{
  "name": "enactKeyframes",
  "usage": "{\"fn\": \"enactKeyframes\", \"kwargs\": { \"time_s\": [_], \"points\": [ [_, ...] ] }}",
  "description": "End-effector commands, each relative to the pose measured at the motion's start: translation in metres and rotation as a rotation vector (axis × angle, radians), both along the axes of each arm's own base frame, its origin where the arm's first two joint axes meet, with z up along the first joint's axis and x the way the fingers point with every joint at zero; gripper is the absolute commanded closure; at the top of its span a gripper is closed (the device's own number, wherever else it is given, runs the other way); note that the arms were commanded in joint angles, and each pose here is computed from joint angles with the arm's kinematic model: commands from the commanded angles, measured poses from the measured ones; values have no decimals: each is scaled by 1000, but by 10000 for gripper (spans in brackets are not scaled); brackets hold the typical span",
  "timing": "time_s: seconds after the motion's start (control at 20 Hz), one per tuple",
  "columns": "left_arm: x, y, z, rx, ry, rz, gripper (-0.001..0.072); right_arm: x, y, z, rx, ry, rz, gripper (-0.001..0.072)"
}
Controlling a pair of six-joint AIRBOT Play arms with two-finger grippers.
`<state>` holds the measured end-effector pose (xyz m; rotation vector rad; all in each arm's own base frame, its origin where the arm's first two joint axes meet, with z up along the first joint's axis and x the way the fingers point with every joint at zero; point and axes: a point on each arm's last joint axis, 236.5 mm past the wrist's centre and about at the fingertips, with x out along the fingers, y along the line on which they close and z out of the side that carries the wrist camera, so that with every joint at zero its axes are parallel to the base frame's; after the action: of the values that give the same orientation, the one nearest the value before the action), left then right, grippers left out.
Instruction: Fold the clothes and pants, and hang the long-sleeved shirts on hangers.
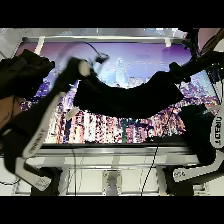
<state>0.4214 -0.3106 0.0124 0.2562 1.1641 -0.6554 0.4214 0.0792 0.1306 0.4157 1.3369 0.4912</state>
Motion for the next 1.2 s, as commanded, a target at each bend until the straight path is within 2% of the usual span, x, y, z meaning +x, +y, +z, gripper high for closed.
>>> {"fn": "enactKeyframes", "kwargs": {
  "time_s": [0.0, 0.25, 0.4, 0.65, 0.8, 1.0, 1.15],
  "points": [
    [-7, -77, -64, -62, -21, -69, 696, 20, 33, 5, 1, -98, 9, 705],
    [-14, -101, -90, -66, -35, -99, 695, 22, 87, 0, -54, -144, 57, 705],
    [10, -77, -71, -80, -62, -41, 695, 25, 80, -12, -168, -142, 24, 706],
    [35, -49, -60, -121, -48, 47, 695, 27, 115, -1, -78, -164, 10, 706],
    [32, -18, -47, -70, -13, 58, 695, 36, 152, 3, -41, -232, 17, 706],
    [51, 76, 20, 45, -96, 145, 695, 37, 222, -35, 1, -213, 59, 707],
    [55, 148, 73, 81, -152, 253, 695, 36, 307, -67, 98, -273, 109, 706]
  ]
}}
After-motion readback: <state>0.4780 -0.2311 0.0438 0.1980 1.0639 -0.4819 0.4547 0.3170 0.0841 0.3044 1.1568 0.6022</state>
